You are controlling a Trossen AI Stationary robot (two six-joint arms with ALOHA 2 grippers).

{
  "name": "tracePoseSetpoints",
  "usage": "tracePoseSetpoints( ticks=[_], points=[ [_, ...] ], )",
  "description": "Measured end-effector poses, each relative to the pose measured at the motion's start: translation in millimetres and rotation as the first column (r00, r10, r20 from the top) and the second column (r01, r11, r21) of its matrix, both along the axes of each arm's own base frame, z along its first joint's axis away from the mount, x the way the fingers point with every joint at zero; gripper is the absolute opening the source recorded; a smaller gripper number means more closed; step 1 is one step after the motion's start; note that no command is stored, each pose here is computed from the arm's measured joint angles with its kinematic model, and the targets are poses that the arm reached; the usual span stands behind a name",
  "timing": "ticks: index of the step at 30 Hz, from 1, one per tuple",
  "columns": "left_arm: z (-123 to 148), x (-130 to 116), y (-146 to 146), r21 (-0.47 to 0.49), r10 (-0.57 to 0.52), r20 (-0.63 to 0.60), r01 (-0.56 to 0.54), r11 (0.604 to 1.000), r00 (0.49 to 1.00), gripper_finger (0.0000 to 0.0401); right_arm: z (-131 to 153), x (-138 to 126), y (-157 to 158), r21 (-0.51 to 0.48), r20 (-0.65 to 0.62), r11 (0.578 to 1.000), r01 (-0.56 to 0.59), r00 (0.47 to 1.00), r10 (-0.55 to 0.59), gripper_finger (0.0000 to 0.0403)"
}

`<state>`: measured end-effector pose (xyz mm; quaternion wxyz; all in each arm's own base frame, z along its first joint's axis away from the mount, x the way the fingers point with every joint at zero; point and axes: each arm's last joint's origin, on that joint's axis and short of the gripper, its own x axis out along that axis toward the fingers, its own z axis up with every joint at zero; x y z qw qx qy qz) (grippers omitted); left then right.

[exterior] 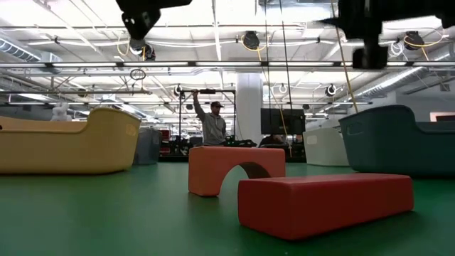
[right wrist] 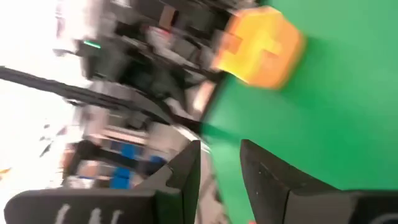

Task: Sort & place blocks by color
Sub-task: Put the orange block into the yellow bin

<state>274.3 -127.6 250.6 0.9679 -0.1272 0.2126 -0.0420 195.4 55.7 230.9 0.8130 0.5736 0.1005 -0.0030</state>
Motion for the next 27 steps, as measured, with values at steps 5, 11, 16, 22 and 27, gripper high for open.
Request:
tracePoseSetpoints(
  ticks=[5,11,16,22,27],
  points=[
    [-3,3,-2,0.073,-0.05,-0.013,0.05,0.996,0.999,0.0115,18,2,-2,-0.046,0.192,0.997,0.063,0.98,-0.053,0.0102],
    [-11,4,-3,0.044,-0.015,-0.067,0.018,0.999,0.998,0.0115,34,1,-2,-0.086,0.331,0.99,0.11,0.941,-0.075,0.0102],
    [-22,10,-20,-0.068,-0.01,-0.062,0.005,0.998,0.998,0.0115,53,4,1,-0.148,0.381,0.988,0.036,0.924,0.023,0.0102],
    [-40,23,-51,-0.092,-0.025,-0.115,0.014,0.996,0.993,0.0115,66,4,3,-0.191,0.411,0.978,-0.088,0.897,0.161,0.0102],
    [-52,51,-76,0.004,-0.04,-0.228,0.042,0.999,0.973,0.0115,65,3,8,-0.193,0.407,0.961,-0.199,0.875,0.263,0.0102]
  ],
)
